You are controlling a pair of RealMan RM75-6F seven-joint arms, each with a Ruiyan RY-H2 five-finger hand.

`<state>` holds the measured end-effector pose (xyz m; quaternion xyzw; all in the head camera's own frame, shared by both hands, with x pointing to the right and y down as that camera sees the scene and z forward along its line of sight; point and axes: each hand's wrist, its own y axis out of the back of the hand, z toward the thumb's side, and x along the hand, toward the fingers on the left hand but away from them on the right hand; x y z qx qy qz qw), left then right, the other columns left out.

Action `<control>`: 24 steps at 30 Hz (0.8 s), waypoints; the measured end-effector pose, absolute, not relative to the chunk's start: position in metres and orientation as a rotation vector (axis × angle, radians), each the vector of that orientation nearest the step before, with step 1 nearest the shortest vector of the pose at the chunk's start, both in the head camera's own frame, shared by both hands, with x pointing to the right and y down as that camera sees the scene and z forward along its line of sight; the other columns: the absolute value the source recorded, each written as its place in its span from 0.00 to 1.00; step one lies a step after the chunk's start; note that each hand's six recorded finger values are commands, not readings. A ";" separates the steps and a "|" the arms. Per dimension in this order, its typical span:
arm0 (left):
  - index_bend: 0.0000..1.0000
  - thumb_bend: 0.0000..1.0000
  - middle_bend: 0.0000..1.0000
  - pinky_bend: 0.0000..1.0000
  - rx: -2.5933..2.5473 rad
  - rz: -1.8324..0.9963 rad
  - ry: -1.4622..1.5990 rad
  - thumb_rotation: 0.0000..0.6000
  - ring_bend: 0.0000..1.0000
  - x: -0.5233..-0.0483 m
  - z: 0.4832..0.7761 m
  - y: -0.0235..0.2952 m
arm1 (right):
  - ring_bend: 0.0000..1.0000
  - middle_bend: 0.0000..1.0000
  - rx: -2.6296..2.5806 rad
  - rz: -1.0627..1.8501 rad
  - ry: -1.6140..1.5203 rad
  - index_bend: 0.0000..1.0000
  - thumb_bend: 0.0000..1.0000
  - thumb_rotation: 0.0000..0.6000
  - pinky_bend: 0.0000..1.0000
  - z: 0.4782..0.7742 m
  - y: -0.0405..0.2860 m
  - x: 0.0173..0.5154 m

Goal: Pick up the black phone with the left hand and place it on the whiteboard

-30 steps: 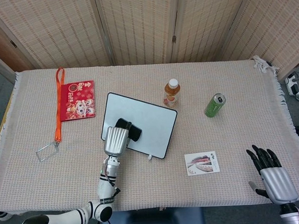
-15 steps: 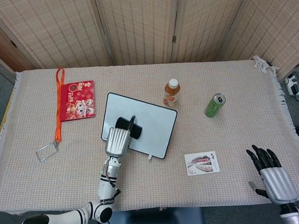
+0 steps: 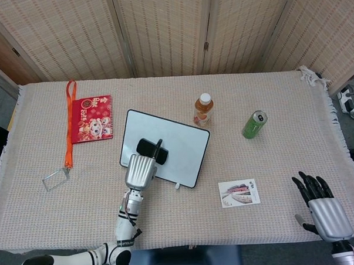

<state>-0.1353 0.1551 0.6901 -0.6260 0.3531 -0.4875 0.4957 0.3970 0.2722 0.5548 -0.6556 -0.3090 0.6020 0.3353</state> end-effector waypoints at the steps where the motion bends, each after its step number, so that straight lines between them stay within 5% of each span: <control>1: 0.12 0.29 1.00 1.00 -1.516 -1.180 0.856 1.00 0.96 -0.137 0.688 0.156 | 0.00 0.00 -1.709 1.571 -0.805 0.00 0.30 1.00 0.00 0.555 0.272 0.397; 11: 0.09 0.27 1.00 1.00 -1.505 -1.205 0.858 1.00 0.94 -0.195 0.661 0.169 | 0.00 0.00 -1.703 1.552 -0.795 0.00 0.30 1.00 0.00 0.552 0.276 0.393; 16: 0.07 0.27 0.97 0.94 -1.459 -1.293 0.905 1.00 0.77 -0.271 0.641 0.190 | 0.00 0.00 -1.705 1.557 -0.783 0.00 0.30 1.00 0.00 0.555 0.277 0.392; 19: 0.07 0.27 0.84 0.83 -1.447 -1.368 0.948 1.00 0.63 -0.319 0.626 0.209 | 0.00 0.00 -1.707 1.570 -0.767 0.00 0.30 1.00 0.00 0.559 0.277 0.392; 22: 0.08 0.27 0.65 0.59 -1.475 -1.435 0.982 1.00 0.47 -0.357 0.612 0.231 | 0.00 0.00 -1.709 1.576 -0.750 0.00 0.30 1.00 0.00 0.562 0.278 0.389; 24: 0.04 0.25 0.34 0.25 -1.506 -1.500 0.968 1.00 0.21 -0.377 0.604 0.249 | 0.00 0.00 -1.711 1.576 -0.742 0.00 0.30 1.00 0.00 0.564 0.279 0.388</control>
